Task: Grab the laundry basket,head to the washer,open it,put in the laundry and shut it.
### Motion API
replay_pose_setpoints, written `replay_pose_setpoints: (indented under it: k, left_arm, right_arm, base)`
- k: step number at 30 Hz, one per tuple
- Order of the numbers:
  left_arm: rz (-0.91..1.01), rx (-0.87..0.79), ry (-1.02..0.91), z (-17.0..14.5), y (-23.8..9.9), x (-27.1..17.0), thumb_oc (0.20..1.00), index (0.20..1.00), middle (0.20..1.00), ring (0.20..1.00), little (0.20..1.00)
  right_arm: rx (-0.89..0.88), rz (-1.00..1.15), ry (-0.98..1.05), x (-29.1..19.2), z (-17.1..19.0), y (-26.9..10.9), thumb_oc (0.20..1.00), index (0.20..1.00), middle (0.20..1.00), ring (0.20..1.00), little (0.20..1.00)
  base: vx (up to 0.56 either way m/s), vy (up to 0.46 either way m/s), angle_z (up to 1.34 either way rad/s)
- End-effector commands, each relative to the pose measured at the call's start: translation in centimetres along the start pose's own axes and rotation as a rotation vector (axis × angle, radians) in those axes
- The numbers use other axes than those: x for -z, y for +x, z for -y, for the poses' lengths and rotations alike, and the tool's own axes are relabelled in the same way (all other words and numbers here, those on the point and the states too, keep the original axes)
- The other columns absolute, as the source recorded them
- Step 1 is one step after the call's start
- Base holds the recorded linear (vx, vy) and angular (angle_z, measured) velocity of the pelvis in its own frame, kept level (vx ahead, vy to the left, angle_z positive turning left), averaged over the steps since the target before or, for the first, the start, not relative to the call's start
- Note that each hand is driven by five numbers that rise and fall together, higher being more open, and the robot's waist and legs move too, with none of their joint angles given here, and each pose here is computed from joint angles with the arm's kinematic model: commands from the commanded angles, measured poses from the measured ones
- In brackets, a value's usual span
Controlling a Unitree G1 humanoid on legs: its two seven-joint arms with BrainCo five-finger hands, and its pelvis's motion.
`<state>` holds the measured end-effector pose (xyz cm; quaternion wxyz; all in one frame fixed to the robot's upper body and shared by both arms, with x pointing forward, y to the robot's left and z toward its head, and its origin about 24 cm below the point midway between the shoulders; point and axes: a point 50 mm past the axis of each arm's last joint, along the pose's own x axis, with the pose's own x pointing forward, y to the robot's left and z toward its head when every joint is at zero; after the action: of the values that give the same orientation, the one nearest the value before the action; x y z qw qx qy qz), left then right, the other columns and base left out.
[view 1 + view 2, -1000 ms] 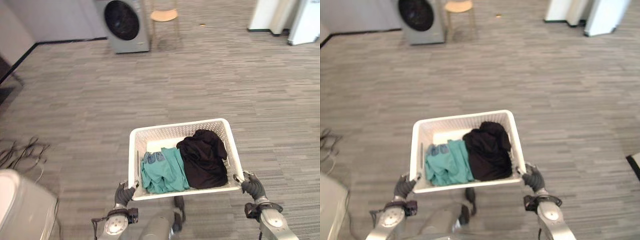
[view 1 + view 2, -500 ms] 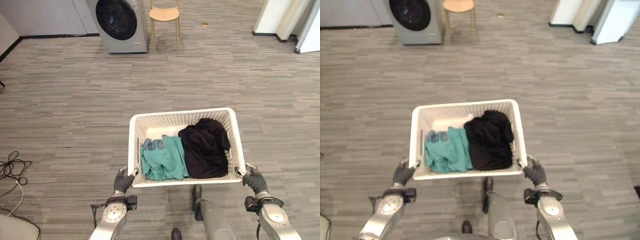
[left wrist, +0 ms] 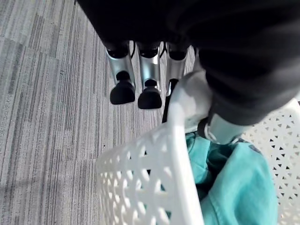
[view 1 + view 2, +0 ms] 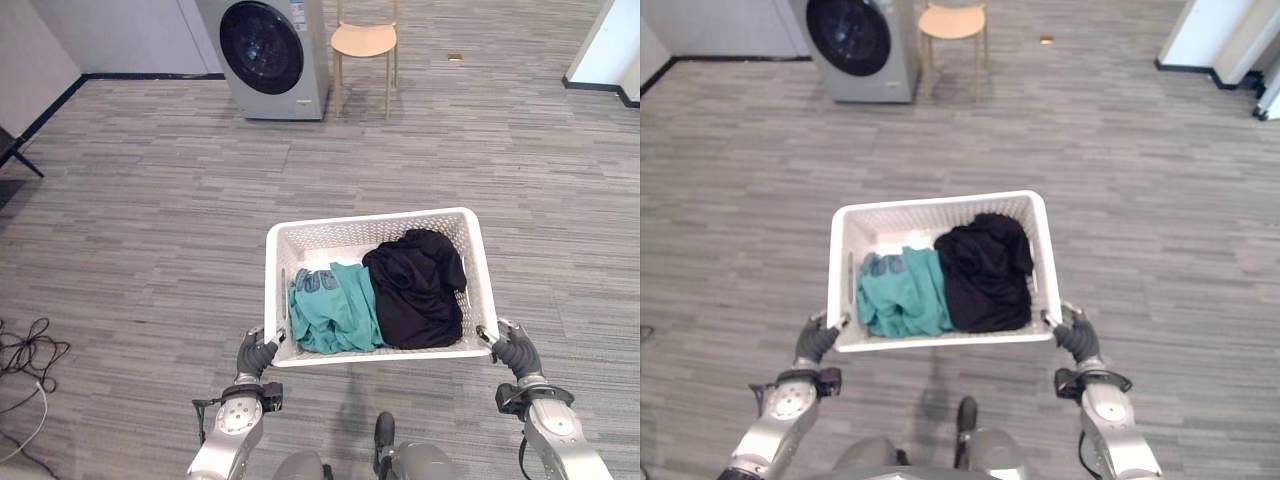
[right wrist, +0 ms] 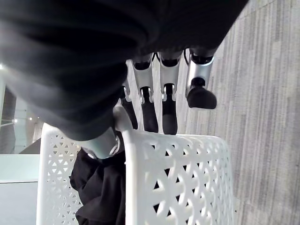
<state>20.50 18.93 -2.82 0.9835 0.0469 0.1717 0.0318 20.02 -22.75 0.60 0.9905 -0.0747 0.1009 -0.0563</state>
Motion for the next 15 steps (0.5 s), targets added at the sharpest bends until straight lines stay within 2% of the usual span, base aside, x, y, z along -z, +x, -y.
replay_pose_setpoints:
  k: [1, 5, 13, 15]
  left_arm:
    - [0.174, 0.061, -0.064, -0.3, -0.4, -3.0, 0.200, 0.200, 0.200, 0.200, 0.200]
    - [0.173, 0.055, -0.050, -0.5, -0.6, -2.9, 0.200, 0.200, 0.200, 0.200, 0.200]
    - [0.224, 0.045, -0.019, -1.3, -0.6, -4.1, 0.200, 0.200, 0.200, 0.200, 0.200]
    - [0.234, 0.051, -0.003, -1.3, -0.5, -4.4, 0.200, 0.200, 0.200, 0.200, 0.200]
  right_arm:
    - [-0.069, 0.228, 0.166, -3.9, -0.6, 0.0, 0.200, 0.200, 0.200, 0.200, 0.200]
    - [-0.071, 0.209, 0.154, -3.5, -0.8, -0.1, 0.200, 0.200, 0.200, 0.200, 0.200]
    - [-0.138, 0.241, 0.132, -4.2, -2.6, 0.3, 0.200, 0.200, 0.200, 0.200, 0.200]
    - [-0.129, 0.237, 0.130, -4.1, -2.4, 0.2, 0.200, 0.200, 0.200, 0.200, 0.200]
  base:
    - [0.38, 0.043, -0.40]
    - [0.36, 0.059, -0.18]
    - [0.36, 0.209, -0.40]
    - [0.49, 0.174, 0.29]
